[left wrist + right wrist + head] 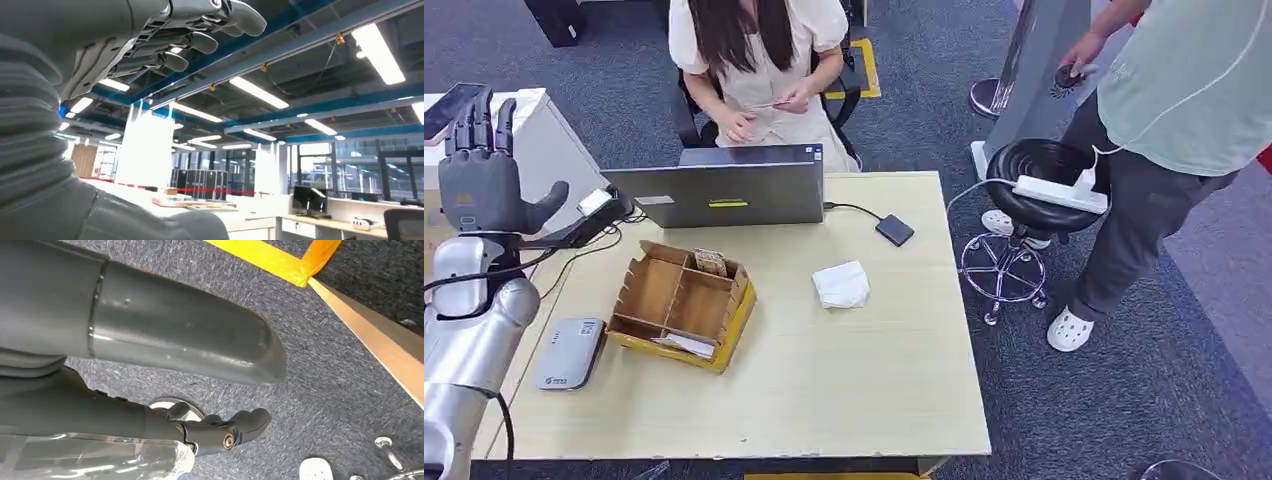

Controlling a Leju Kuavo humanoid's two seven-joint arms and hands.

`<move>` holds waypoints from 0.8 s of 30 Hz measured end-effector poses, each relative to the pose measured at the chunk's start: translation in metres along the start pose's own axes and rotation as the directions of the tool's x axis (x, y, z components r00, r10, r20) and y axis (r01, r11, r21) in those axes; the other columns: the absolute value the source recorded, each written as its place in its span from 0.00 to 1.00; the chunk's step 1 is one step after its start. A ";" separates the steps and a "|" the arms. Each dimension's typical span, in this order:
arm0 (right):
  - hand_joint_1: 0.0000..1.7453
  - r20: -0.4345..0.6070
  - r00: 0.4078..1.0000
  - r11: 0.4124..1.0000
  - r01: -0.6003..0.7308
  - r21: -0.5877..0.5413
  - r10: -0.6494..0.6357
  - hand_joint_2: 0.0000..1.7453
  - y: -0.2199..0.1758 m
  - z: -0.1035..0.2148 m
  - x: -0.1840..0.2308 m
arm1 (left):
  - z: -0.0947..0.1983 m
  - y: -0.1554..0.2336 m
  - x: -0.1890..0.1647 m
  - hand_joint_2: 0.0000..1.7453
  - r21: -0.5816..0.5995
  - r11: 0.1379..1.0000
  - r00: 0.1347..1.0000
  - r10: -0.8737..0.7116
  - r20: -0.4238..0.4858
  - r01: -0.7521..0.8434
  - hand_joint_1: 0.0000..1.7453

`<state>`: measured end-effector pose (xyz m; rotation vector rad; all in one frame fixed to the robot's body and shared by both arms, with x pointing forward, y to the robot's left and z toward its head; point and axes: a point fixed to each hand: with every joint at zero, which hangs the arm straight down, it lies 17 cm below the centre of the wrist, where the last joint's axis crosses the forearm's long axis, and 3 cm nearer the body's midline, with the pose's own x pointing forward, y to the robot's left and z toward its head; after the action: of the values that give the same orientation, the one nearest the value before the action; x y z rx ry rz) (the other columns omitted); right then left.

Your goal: Pass the card to the sensor for recognition and then transmit it.

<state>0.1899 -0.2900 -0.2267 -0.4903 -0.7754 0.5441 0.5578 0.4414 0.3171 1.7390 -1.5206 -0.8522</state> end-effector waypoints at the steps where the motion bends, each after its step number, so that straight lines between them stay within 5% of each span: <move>1: 0.00 -0.001 1.000 1.000 0.001 -0.001 -0.001 0.00 0.000 0.000 0.000 | 0.001 -0.001 -0.004 1.00 -0.004 1.000 1.000 -0.006 -0.011 0.006 0.00; 5: 0.00 -0.018 1.000 1.000 0.010 0.000 -0.010 0.00 0.002 0.003 -0.005 | 0.012 -0.011 -0.042 1.00 -0.041 0.998 0.995 -0.060 -0.076 0.057 0.00; 11: 0.00 -0.055 0.998 1.000 0.018 0.006 -0.018 0.00 0.010 0.015 -0.022 | 0.048 -0.016 -0.157 1.00 -0.139 0.968 0.948 -0.237 -0.214 0.211 0.00; 18: 0.00 -0.087 0.996 0.999 0.032 -0.001 -0.032 0.00 0.013 0.023 -0.035 | 0.124 -0.005 -0.280 1.00 -0.274 0.892 0.833 -0.438 -0.338 0.358 0.00; 24: 0.00 -0.109 0.993 0.999 0.038 -0.008 -0.039 0.00 0.013 0.026 -0.041 | 0.175 0.022 -0.345 1.00 -0.336 0.847 0.749 -0.524 -0.405 0.411 0.00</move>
<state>0.1427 -0.3003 -0.2393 -0.5056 -0.6814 0.4750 0.3645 0.7703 0.2525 2.0002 -0.6261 -0.7113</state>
